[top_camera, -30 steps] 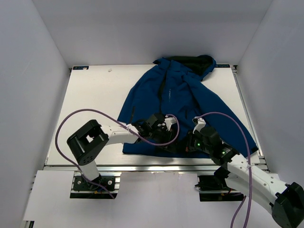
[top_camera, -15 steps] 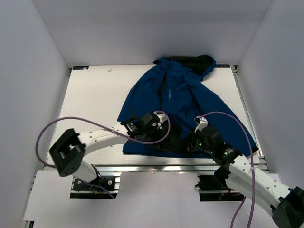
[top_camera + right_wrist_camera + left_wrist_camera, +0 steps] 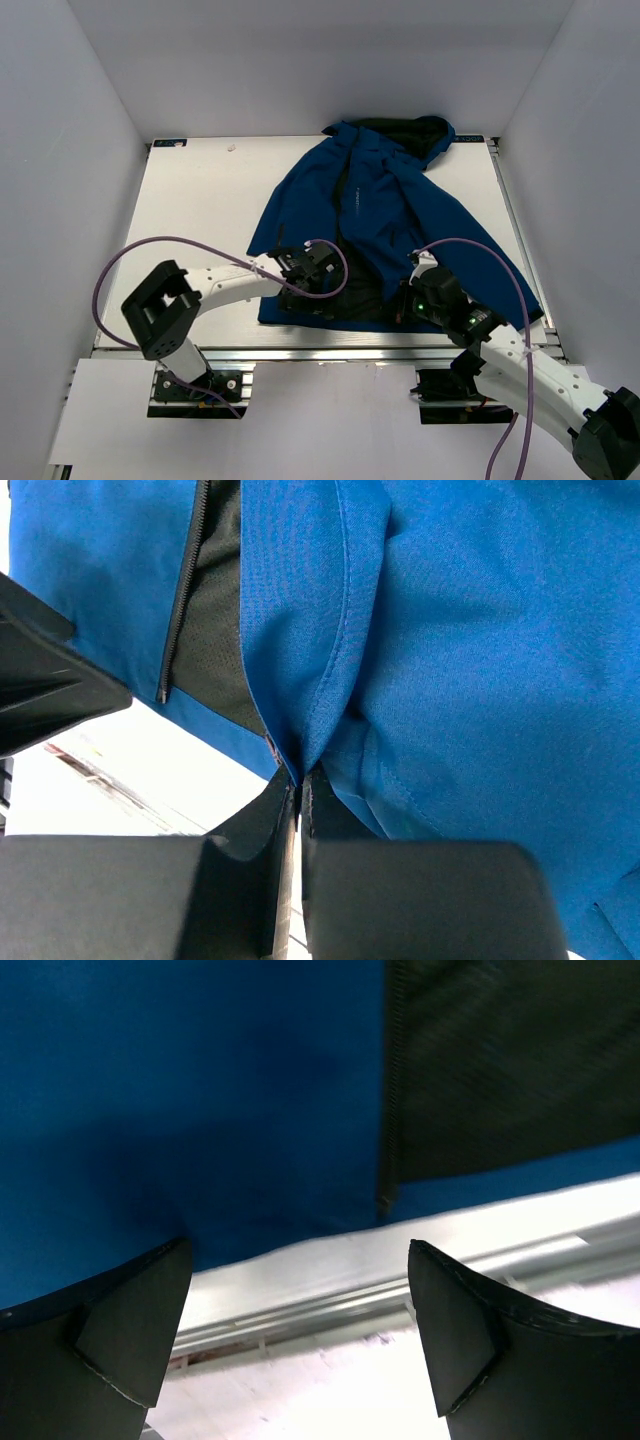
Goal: Zip up the jacket
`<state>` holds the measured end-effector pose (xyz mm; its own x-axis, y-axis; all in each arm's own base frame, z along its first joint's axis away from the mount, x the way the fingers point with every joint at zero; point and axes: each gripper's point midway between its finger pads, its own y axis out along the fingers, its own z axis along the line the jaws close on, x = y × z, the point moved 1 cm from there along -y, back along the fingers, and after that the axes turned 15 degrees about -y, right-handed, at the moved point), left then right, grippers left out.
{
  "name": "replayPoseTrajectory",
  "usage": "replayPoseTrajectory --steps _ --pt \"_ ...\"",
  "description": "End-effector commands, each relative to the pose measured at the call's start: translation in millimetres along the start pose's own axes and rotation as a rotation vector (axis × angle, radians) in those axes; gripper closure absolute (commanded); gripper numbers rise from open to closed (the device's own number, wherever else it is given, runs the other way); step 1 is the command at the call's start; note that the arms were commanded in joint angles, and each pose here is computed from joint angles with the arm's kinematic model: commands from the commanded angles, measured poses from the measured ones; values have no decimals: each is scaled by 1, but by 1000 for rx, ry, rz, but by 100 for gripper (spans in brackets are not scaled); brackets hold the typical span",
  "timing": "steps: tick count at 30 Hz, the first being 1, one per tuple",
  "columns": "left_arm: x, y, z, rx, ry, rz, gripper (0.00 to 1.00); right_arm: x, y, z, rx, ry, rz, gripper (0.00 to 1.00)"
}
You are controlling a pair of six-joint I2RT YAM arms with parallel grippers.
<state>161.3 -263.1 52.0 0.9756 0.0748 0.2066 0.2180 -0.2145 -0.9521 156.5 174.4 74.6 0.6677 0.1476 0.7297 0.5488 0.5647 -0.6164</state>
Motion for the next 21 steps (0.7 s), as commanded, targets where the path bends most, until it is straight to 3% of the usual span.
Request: replayPoseTrajectory --steps 1,18,21 --pt "13 -2 -5 21 -8 -44 2 9 1 -4 -20 -1 -34 100" --pt "12 34 6 201 -27 -59 8 -5 4 -10 -40 28 -9 100" --pt "9 41 8 232 -17 -50 17 -8 5 -12 -45 33 0 100"
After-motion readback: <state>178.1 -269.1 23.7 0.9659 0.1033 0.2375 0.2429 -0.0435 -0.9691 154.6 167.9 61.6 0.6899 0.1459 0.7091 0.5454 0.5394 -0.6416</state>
